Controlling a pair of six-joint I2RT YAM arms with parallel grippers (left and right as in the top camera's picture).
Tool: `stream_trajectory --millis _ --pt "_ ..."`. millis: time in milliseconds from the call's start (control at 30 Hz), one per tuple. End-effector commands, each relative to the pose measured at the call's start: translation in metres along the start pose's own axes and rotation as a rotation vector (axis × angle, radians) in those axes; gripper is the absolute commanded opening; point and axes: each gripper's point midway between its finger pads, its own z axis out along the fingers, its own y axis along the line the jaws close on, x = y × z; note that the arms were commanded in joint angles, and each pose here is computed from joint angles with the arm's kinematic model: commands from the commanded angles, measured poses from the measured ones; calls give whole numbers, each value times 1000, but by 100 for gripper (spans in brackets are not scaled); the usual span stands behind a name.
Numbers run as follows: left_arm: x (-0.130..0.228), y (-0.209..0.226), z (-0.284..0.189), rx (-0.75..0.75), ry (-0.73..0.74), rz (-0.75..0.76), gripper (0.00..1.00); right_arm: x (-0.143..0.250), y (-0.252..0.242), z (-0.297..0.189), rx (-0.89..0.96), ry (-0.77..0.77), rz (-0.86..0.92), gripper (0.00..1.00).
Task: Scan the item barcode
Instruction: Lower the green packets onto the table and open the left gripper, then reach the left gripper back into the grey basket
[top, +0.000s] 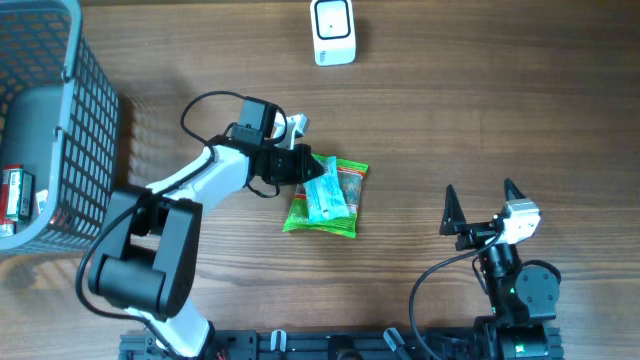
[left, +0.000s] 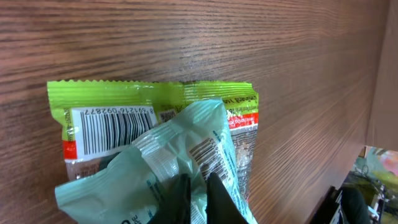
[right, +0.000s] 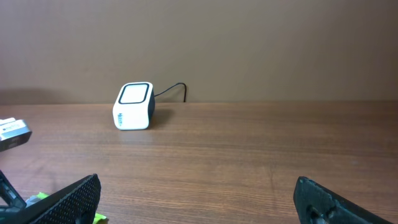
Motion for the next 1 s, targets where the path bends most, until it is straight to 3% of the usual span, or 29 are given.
stream_trajectory --millis 0,100,200,267,300,333,400,433,467,500,567,767,967 --pt "-21 -40 -38 30 -98 94 10 0 -2 0 13 -2 -9 100" --pt "-63 -80 -108 -27 -283 169 15 0 -2 0 13 -2 -9 100" --pt "-101 -87 -189 -205 -476 151 27 0 -2 0 13 -2 -9 100" --pt "-119 -85 -239 -303 -573 143 29 0 -2 0 13 -2 -9 100" --pt "-128 -83 -268 -349 -628 139 36 0 -2 0 13 -2 -9 100" --pt "-136 -77 -295 -393 -687 129 50 0 -2 0 13 -2 -9 100" --pt "-148 -56 -349 -477 -808 65 56 0 -2 0 13 -2 -9 100" --pt "-151 -41 -373 -520 -862 26 64 0 -2 0 13 -2 -8 100" --pt "-153 -28 -390 -545 -903 0 81 0 -2 0 13 -2 -9 100" --pt "-153 -11 -410 -574 -941 -39 90 0 -2 0 13 -2 -9 100" --pt "-145 26 -444 -636 -993 -128 100 0 -2 0 13 -2 -9 100" --pt "-84 141 -511 -796 -1015 -458 100 0 -2 0 13 -2 -9 100" --pt "-38 243 -483 -806 -811 -740 100 0 -2 0 13 -2 -9 100"
